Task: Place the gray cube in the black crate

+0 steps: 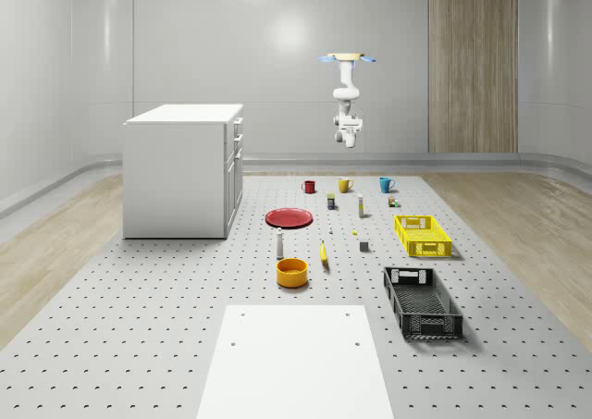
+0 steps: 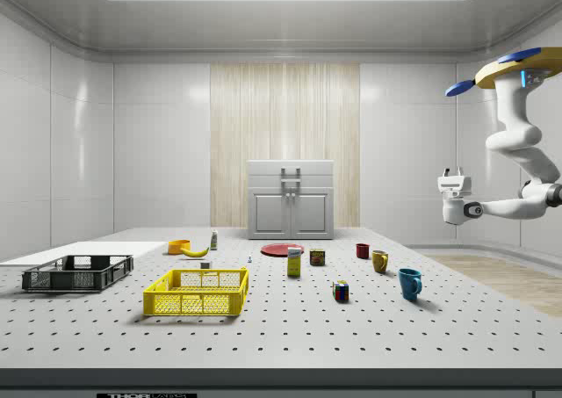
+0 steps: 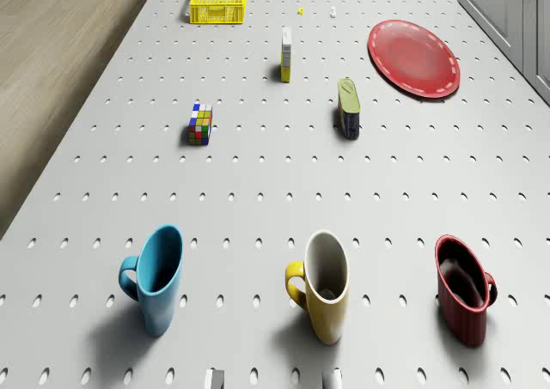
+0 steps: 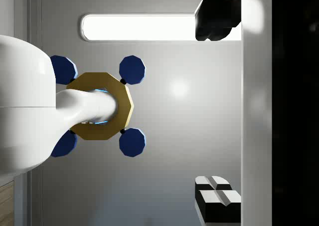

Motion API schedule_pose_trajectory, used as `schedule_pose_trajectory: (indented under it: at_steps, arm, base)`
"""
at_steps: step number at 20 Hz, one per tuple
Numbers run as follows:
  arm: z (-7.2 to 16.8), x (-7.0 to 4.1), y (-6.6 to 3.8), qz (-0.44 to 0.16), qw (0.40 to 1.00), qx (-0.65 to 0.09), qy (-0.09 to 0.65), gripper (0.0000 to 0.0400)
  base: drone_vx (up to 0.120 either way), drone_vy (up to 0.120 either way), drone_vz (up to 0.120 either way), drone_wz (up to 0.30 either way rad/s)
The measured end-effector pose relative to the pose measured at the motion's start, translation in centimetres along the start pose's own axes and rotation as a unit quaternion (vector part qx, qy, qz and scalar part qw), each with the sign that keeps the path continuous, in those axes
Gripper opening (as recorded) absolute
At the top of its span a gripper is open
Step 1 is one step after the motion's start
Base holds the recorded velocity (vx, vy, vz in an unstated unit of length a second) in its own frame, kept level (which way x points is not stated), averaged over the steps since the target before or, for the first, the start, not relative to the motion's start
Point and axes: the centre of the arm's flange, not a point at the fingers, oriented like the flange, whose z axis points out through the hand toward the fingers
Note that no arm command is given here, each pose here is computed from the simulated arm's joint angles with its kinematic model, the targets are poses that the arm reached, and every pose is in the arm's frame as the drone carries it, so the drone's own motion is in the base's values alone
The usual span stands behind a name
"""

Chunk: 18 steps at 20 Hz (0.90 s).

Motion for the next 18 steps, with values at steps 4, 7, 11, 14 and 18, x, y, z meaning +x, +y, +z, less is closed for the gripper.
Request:
schedule_pose_trajectory:
  at_steps: [4,7,11,14,18]
  arm:
    - [-3.0,-0.2,0.3,0.000,1.000,0.001,0.001,0.0400]
    - [-5.0,-0.2,0.2,0.000,1.000,0.002,0.002,0.0400]
    - [-7.1,-0.1,0.1,0.000,1.000,0.003,0.003,0.0400]
    - [-8.1,-0.1,0.1,0.000,1.000,0.004,0.004,0.0400]
    - [-8.8,0.0,0.0,0.000,1.000,0.005,0.005,0.0400]
  base:
    - [0.000,0.000,0.000,0.000]
    - [0.000,0.000,0.000,0.000]
    - [0.000,0.000,0.000,0.000]
    - [0.000,0.000,0.000,0.000]
    - [0.000,0.000,0.000,0.000]
